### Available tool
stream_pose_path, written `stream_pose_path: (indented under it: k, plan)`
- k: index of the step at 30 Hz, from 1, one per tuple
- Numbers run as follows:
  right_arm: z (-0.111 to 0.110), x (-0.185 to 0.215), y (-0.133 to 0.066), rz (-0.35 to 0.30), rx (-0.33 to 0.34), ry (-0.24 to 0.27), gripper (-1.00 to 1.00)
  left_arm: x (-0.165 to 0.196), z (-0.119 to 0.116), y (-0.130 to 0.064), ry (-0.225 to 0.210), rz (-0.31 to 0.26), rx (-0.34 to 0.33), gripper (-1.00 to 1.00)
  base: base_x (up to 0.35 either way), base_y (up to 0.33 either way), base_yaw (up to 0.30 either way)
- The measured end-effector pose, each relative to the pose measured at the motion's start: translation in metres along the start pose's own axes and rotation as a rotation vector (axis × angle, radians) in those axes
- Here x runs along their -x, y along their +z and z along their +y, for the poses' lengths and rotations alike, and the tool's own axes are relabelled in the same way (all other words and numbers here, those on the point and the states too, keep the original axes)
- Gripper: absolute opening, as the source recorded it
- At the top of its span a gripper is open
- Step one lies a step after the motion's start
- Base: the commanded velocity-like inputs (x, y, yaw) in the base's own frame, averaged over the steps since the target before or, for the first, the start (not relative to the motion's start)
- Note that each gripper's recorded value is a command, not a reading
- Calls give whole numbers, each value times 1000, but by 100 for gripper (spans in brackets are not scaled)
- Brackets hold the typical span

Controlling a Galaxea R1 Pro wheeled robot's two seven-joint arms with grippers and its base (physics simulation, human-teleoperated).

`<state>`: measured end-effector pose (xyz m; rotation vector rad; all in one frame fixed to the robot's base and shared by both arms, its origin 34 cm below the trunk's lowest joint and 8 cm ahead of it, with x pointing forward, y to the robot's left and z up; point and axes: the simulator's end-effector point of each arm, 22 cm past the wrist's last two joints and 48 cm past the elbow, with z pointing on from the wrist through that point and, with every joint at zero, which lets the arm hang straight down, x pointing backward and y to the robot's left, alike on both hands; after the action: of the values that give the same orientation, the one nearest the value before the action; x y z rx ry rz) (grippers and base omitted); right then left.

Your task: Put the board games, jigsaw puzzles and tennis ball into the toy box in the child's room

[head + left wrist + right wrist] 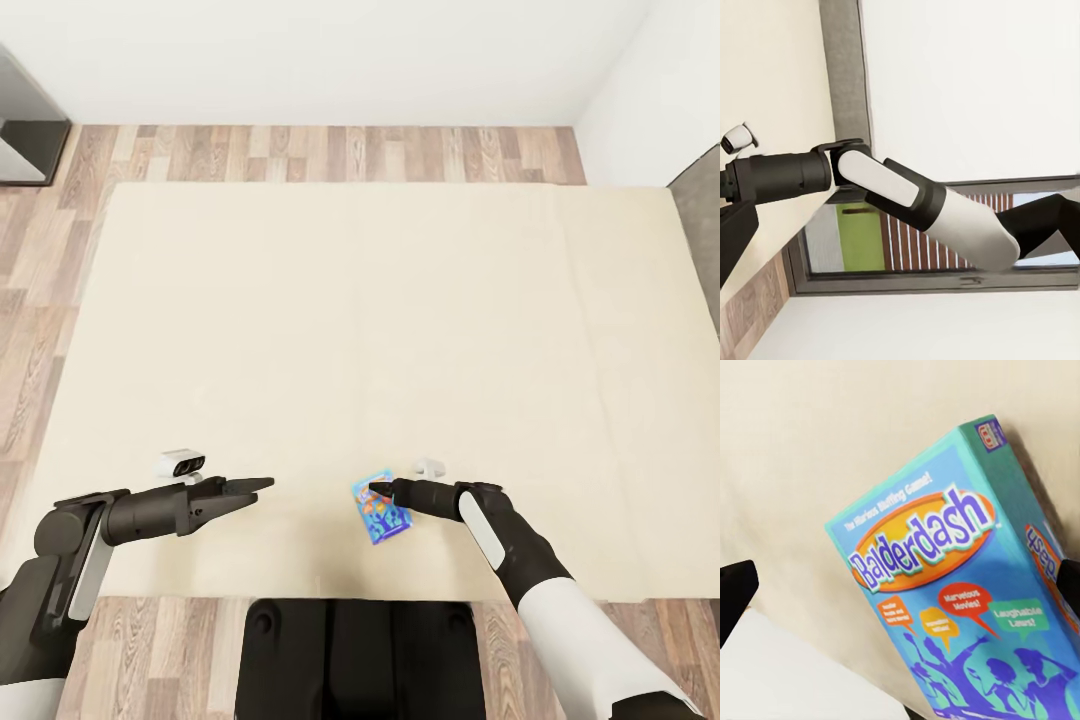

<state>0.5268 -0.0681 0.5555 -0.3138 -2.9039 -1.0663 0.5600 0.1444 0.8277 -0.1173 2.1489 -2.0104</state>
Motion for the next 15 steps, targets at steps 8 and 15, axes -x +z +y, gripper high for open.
stream_pose_path:
  k: [8, 15]
  plan:
    - [-1, -2, 1, 3, -1, 3, 100, -1, 2, 0, -4, 0, 1, 100, 0, 0, 85]
    - [-2, -2, 1, 2, -1, 3, 100, -1, 2, 0, -4, 1, 1, 100, 0, 0, 10]
